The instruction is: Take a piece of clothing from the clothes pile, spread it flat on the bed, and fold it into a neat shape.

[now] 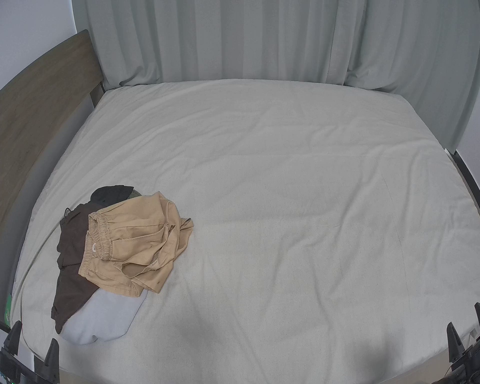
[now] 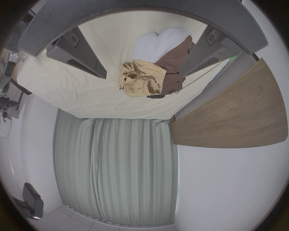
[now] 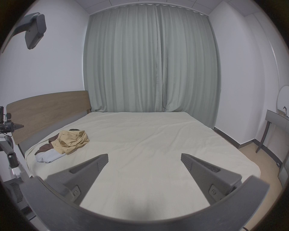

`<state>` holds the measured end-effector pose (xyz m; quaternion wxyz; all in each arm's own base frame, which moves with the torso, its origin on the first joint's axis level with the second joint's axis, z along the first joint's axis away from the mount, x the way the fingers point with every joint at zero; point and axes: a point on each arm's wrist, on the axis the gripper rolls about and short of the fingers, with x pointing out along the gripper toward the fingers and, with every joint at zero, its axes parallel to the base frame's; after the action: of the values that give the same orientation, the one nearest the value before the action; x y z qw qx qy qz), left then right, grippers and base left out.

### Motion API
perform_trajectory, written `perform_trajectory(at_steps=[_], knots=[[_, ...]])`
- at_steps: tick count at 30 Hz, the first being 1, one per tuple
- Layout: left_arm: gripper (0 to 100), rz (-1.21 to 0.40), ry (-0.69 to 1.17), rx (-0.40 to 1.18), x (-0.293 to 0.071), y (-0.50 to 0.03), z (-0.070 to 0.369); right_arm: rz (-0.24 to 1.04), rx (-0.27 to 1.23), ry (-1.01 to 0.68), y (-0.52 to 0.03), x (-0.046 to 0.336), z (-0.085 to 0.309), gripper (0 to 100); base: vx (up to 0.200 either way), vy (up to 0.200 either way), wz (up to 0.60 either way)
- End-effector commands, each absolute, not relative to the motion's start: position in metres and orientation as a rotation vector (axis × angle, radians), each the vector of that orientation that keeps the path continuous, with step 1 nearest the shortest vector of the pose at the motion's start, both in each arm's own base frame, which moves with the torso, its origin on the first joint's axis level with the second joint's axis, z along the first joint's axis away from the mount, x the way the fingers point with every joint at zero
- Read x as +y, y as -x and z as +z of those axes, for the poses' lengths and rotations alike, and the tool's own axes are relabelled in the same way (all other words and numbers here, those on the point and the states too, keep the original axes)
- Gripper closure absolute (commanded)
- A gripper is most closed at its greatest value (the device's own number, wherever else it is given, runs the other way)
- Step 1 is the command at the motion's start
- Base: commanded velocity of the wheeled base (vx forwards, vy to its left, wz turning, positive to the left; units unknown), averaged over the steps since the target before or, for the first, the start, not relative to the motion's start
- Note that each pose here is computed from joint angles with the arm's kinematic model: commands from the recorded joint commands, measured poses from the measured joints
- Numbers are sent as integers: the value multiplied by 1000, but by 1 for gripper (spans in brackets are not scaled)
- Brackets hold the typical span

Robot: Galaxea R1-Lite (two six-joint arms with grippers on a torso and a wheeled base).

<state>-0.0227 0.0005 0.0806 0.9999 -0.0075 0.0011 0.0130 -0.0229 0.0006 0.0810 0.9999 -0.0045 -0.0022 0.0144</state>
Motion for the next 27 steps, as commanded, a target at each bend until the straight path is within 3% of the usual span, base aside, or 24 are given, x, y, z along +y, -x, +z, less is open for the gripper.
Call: perform_trajectory(at_steps=[1,27], knots=[[0,34,20,1,1,23,75,29,-3,11,23,1,76,0,0,0,0],[0,37,37,-4,1,23,76,29,-3,9,23,1,76,0,0,0,0]])
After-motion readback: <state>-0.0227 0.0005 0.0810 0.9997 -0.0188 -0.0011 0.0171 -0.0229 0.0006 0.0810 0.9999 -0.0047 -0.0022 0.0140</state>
